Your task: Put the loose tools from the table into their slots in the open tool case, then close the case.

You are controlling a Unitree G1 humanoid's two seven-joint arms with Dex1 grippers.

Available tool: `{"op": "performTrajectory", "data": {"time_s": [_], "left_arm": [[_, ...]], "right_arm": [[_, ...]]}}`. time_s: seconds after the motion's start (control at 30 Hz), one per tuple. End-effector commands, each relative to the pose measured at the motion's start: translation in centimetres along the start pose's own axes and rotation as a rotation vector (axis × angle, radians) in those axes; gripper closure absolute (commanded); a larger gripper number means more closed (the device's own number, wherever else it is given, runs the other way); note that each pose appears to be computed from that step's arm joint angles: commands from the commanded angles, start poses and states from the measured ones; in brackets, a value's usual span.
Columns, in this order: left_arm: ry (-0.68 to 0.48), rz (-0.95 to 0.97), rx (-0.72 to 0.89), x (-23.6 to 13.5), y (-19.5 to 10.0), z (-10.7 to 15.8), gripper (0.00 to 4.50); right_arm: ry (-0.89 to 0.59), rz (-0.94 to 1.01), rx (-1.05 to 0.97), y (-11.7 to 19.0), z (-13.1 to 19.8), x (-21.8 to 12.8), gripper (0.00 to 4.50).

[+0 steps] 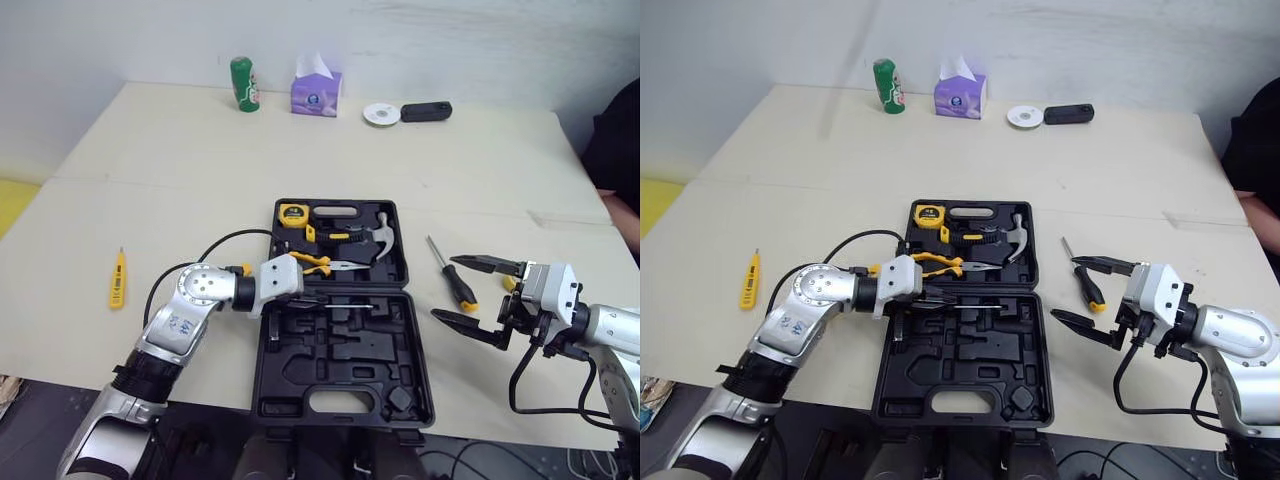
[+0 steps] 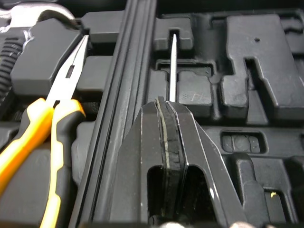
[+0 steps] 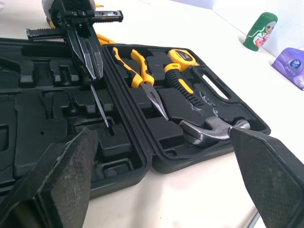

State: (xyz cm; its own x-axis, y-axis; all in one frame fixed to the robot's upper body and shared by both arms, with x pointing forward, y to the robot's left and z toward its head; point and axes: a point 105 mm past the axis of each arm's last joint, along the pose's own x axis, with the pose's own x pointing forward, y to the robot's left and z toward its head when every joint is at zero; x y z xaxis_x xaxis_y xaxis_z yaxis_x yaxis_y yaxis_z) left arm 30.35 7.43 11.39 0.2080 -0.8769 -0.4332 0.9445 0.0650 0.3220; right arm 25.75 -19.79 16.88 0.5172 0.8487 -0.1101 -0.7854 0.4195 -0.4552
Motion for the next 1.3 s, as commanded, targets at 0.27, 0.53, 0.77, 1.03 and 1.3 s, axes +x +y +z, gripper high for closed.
{"op": "performTrajectory", "data": {"time_s": [0.27, 0.53, 0.77, 1.03, 1.3], "left_arm": [[0.355, -0.087, -0.271, 2.3, -4.6, -7.2, 4.44], [0.317, -0.034, -0.255, 2.3, -3.8, -6.6, 4.44], [-0.083, 0.104, -0.109, 0.4, 0.5, 0.4, 4.44], [-0.330, 0.238, 0.009, -7.2, 2.8, 4.1, 4.44], [-0.107, 0.700, -0.027, -20.5, 4.4, -0.8, 0.90]], "right_arm": [[-0.026, 0.000, -0.018, 0.3, 0.9, 0.3, 0.00], [-0.023, -0.001, -0.012, 0.5, 0.9, 0.3, 0.00], [-0.025, -0.016, -0.035, 0.1, 1.1, -0.1, 0.00], [0.033, -0.131, -0.072, -2.0, 0.7, -3.8, 0.00], [0.177, -0.420, -0.147, -3.6, -1.6, -11.9, 0.00]]}}
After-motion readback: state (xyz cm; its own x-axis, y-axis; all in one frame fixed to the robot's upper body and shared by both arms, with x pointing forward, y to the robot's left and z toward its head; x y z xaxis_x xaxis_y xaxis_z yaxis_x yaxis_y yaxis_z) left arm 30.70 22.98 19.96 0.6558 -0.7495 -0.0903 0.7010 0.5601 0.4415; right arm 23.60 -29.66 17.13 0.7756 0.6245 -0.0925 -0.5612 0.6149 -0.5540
